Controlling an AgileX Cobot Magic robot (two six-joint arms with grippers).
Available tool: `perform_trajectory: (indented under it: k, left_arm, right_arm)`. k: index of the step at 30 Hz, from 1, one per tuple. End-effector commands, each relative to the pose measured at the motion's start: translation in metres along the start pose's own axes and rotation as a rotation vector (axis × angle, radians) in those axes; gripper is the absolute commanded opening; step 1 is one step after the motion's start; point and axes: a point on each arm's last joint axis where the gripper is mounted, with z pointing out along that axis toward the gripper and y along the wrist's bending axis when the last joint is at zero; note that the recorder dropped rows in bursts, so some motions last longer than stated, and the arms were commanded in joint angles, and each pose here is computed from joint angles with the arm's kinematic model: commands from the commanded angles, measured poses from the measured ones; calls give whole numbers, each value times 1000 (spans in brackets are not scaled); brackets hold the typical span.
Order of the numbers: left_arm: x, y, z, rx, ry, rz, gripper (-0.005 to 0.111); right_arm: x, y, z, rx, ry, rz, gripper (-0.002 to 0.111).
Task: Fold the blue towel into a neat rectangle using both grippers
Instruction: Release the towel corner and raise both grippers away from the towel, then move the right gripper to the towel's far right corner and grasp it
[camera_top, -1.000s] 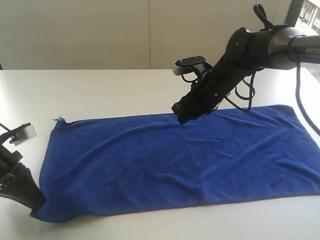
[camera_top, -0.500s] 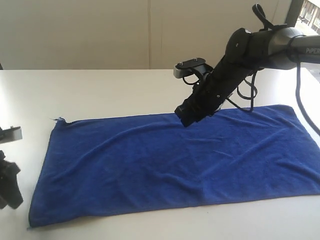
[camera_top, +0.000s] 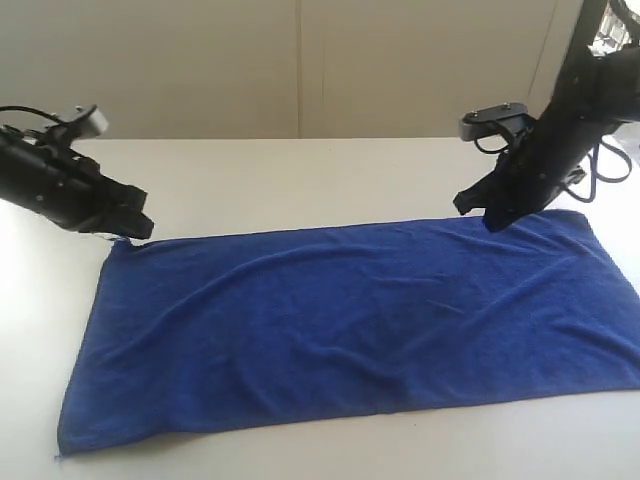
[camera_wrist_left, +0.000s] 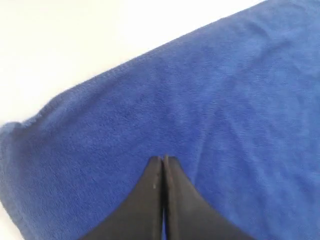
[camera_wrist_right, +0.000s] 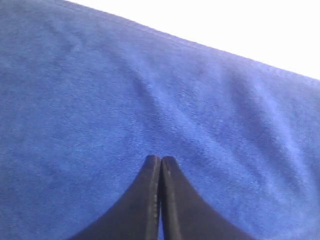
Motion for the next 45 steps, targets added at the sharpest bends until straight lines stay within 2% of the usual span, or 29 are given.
perform_trajectory:
  k: [1,4,6,11,22,32,38,41,45]
  left_arm:
    - [-9,8,32,-126,88,42,0]
    - [-6,24,45,-213,209,67,0]
    - [-8,30,46,-256,240,96,0]
    - [-19,38,45,-350,144,150,0]
    - [-5,56,66,-370,198,154,0]
    - [-13,71,59,-439,110,186,0]
    - [-17,71,56,-452,86,197,0]
    - [-26,63,46,-433,67,178,0]
    - [-47,46,17,-428,-29,169,0]
  right_arm:
    - [1,-28,-10,46,-46,53,0]
    - [0,-44,-20,69,-52,75,0]
    - [-3,-52,-26,94,-69,75,0]
    - [-10,-70,-29,147,-134,92,0]
    - [-17,-81,-2,162,-112,81,0]
    - [-21,-86,0,199,-137,58,0]
    - [-13,-90,19,210,-70,46,0]
    - [-13,-95,23,251,-70,43,0]
    - [-11,-103,21,292,-78,63,0]
